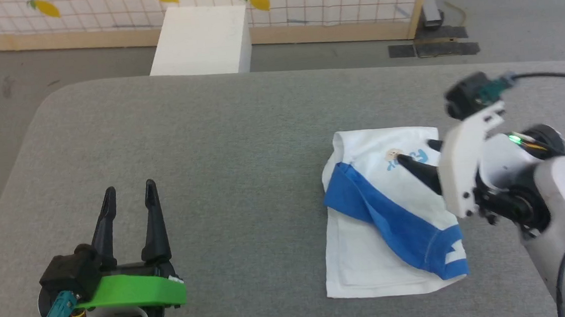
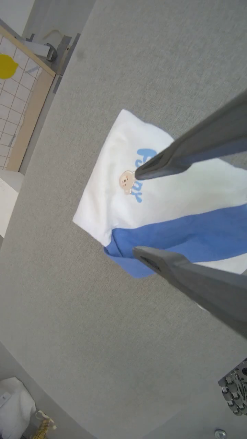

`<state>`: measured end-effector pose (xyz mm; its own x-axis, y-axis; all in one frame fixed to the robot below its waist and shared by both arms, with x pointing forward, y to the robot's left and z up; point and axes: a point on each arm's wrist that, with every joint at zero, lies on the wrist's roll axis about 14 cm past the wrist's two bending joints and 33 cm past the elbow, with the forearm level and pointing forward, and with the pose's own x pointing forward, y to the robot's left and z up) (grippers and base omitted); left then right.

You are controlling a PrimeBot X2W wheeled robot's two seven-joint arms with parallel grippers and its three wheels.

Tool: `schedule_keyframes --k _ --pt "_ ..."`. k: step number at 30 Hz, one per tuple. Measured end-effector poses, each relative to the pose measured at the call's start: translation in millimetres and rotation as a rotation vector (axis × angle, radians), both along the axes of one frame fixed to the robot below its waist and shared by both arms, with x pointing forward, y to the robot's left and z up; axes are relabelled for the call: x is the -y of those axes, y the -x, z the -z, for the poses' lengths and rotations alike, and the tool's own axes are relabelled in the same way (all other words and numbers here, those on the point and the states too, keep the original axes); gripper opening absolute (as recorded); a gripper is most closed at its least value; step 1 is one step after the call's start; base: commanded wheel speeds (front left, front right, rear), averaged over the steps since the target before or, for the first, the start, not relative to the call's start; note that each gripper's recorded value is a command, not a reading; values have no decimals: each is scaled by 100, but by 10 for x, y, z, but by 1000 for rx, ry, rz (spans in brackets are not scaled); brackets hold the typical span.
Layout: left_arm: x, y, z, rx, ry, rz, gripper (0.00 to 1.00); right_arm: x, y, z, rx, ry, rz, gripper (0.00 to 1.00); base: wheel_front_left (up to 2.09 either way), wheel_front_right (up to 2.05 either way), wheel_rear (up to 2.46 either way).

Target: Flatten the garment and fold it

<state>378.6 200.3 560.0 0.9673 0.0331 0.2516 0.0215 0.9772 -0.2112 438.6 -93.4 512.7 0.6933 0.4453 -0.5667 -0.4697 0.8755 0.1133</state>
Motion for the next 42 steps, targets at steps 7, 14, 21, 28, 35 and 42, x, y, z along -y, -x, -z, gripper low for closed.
schedule_keyframes --k 7,14,21,28,35,42 --pt "143 -50 40 -11 -10 43 100 660 150 315 -48 96 202 100 0 0 0" --pt "149 -109 182 -51 -18 46 100 648 184 642 -131 86 257 100 0 0 0" --pt "91 -143 279 -80 -20 28 100 486 225 1050 -246 78 255 100 0 0 0" --pt "28 -163 308 -89 -23 10 100 394 252 1334 -324 103 237 100 0 0 0" --pt "25 -162 321 -94 -23 9 100 344 209 1360 -322 111 216 0 0 0 0" --pt "74 -184 276 -79 -19 23 100 300 187 1179 -249 159 118 0 0 0 0"
